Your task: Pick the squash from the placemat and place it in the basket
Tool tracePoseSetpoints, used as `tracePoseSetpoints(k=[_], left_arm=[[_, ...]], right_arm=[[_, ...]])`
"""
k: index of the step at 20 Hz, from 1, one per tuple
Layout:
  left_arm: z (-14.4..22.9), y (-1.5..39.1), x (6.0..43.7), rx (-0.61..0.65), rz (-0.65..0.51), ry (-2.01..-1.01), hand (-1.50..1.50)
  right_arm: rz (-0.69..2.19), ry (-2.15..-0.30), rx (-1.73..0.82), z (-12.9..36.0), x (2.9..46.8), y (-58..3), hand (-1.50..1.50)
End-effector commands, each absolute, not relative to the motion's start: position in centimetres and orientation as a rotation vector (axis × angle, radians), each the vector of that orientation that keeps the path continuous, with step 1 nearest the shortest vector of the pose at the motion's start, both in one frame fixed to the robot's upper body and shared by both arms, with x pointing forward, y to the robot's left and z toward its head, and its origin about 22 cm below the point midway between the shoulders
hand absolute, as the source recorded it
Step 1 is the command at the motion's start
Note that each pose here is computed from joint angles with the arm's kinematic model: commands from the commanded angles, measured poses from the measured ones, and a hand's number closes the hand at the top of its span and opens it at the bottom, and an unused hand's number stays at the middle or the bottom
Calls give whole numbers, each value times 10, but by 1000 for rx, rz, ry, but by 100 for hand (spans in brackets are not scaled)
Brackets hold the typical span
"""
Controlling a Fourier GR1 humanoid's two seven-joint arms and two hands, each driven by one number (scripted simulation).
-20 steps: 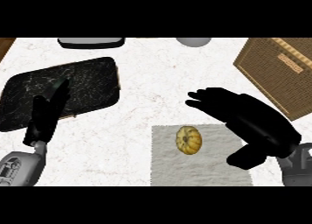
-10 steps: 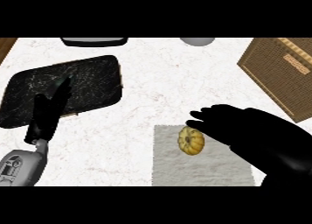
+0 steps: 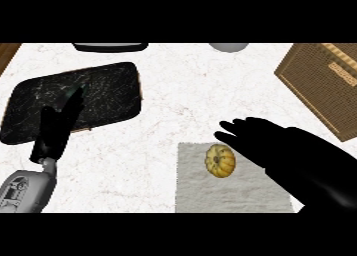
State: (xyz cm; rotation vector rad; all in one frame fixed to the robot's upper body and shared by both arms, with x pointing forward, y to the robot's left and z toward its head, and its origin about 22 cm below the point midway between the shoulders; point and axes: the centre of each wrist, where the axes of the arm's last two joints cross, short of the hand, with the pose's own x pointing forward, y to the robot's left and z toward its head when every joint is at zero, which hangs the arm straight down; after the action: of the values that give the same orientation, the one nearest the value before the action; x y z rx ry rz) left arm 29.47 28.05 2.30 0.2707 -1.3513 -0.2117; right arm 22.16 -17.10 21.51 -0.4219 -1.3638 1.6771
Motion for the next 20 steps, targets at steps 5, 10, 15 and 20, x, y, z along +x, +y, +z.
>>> tracePoseSetpoints(k=[5,10,15,20], left_arm=[[28,251,288,272,-211,-1360,0],[28,256,289,261,-219,-1361,0],[31,274,298,285,-213,-1349,0],[16,299,302,258,-218,-1356,0]], right_arm=[[1652,-1382,-483,191,237,-157,-150],[1661,-1317,-434,159,250,-167,-150],[1664,-1334,-452,138,246,-158,-150],[1659,-1352,-458,107,258,-166,-150]])
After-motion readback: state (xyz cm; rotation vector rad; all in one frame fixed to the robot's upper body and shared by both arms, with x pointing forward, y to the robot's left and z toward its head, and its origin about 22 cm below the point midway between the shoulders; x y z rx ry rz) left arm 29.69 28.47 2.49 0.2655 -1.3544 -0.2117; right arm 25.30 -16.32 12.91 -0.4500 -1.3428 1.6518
